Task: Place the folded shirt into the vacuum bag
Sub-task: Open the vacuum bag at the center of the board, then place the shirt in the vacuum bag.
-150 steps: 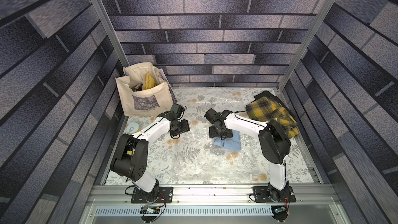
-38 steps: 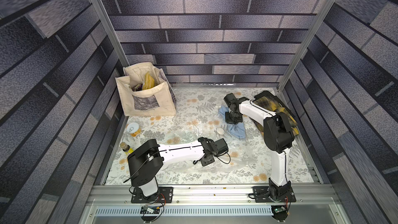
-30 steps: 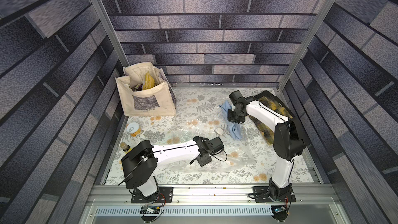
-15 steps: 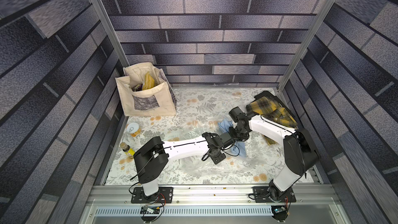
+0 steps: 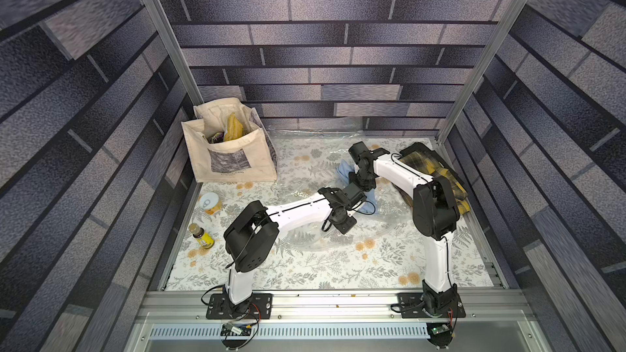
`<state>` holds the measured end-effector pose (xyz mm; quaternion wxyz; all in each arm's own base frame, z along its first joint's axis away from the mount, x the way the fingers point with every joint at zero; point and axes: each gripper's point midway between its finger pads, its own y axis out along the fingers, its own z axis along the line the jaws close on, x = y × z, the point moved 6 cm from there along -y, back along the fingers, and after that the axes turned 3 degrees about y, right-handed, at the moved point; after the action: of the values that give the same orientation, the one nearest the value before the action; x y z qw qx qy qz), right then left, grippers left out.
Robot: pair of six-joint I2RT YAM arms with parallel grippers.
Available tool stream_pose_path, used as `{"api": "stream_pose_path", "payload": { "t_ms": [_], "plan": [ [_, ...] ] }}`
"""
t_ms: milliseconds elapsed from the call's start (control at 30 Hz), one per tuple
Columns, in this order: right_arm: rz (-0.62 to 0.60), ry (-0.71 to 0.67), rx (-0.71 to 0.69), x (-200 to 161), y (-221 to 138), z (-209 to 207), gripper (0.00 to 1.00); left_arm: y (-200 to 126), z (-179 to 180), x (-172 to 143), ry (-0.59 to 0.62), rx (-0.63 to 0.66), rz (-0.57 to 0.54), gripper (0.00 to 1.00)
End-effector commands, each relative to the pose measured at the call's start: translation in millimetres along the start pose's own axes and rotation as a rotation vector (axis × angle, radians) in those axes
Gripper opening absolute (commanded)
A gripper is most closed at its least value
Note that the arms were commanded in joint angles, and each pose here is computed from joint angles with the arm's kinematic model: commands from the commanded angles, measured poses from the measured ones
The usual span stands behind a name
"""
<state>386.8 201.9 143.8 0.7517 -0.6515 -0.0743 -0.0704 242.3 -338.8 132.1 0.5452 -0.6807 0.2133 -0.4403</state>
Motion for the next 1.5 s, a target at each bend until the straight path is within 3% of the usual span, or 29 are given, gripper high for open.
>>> {"api": "stream_pose_path", "payload": {
  "t_ms": [0,233,467,667,933,1233,1467],
  "plan": [
    [-0.147,-0.018,0.066,-0.9,-85.5,-5.0,0.0,-3.3,-5.0,7.9,-0.018,-0.031,-0.019,0.04],
    [-0.29,0.005,0.092,-48.6,-176.7,-36.9,0.0,-6.9,17.8,15.3,-0.111,-0.022,-0.029,0.04],
    [-0.237,0.042,0.251,-128.9,-184.3,-51.6,0.0,-23.6,46.8,31.6,-0.174,-0.018,-0.071,0.04],
    [-0.156,-0.102,0.315,-178.2,-163.6,-12.5,0.0,-36.0,73.5,48.9,-0.263,-0.063,-0.115,0.04],
    [-0.117,-0.136,0.368,-181.2,-131.0,16.1,0.0,-53.7,82.5,49.0,-0.296,-0.055,-0.142,0.06],
    [-0.014,-0.111,0.155,-196.8,-68.2,-10.2,0.0,-78.0,82.4,58.7,-0.305,-0.06,-0.206,0.06],
    [0.025,-0.137,0.02,-209.6,-48.3,-18.2,0.0,-111.4,83.3,72.6,-0.314,-0.022,-0.293,0.06]
  ]
}}
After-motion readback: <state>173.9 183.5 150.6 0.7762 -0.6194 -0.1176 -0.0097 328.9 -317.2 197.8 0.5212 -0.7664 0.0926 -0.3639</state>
